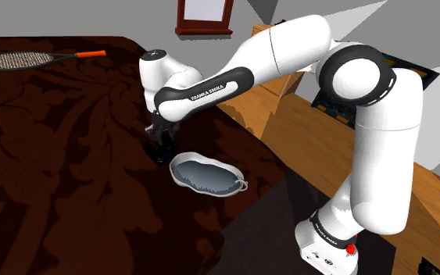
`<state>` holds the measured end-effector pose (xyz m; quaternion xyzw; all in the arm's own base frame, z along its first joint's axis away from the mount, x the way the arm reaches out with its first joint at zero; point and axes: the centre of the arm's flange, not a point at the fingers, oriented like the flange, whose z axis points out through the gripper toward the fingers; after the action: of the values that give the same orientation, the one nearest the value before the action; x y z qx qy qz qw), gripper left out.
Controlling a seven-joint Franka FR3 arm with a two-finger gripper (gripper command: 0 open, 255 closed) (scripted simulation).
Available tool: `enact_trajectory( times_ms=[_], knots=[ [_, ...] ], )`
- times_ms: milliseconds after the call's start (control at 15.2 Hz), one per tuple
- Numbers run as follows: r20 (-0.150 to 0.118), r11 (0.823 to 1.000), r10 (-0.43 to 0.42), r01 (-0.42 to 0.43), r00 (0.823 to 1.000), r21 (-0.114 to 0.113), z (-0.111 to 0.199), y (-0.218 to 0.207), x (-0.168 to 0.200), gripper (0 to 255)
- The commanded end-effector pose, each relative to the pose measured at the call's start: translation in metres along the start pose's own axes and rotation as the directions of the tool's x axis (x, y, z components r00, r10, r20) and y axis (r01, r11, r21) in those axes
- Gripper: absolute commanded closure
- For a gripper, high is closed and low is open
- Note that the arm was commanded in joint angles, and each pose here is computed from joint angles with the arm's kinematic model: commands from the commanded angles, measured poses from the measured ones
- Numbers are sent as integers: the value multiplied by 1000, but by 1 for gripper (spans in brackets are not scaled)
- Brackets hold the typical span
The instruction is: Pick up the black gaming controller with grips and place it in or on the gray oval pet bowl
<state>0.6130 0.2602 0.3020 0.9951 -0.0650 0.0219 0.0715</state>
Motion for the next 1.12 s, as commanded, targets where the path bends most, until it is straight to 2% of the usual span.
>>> enact_trajectory(
  times_ms=[0, 924, 1056],
  knots=[
    [0, 1000, 0, 0, 1000, 0, -11, 2, 0, 255],
    [0, 1000, 0, 0, 1000, 0, -80, 12, 4, 255],
    [0, 1000, 0, 0, 1000, 0, -80, 25, -19, 255]
  ],
)
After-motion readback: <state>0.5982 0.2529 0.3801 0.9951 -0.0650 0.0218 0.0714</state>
